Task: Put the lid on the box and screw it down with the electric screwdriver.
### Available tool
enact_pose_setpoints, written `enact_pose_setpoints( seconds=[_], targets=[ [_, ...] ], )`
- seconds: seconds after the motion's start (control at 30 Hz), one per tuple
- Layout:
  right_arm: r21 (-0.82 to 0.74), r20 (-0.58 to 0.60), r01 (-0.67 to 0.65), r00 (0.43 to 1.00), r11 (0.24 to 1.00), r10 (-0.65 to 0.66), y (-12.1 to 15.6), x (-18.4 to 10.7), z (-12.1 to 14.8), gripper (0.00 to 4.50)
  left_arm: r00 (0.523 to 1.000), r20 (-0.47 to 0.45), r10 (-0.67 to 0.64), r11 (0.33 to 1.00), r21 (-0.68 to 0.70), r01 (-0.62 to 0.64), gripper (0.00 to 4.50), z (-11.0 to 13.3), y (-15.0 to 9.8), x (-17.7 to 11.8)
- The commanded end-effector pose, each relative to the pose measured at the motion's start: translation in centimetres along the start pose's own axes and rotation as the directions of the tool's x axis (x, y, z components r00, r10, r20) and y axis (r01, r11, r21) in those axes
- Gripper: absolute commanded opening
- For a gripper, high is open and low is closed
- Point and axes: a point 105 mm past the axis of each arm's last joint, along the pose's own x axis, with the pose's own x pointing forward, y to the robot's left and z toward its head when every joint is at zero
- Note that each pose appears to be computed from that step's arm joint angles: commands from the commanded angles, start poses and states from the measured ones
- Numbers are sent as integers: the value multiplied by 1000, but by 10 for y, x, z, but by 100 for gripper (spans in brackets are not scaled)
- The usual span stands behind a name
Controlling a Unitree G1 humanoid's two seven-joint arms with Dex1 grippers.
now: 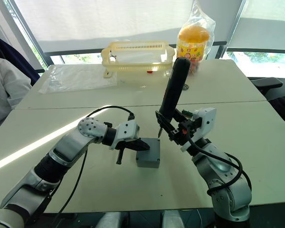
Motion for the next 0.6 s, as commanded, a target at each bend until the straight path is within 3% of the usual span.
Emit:
enact_pose_setpoints(
  seconds=[0.03, 0.6],
  targets=[
    [-45, 95, -40, 995, 998, 44, 12, 0, 22, 179, 999, -34, -6, 1000, -8, 5, 0, -6, -1, 2],
    [-51, 71, -18, 997, 999, 21, 5, -2, 8, 179, 999, -35, 3, 1000, -6, -4, 0, -6, -1, 1]
  ],
)
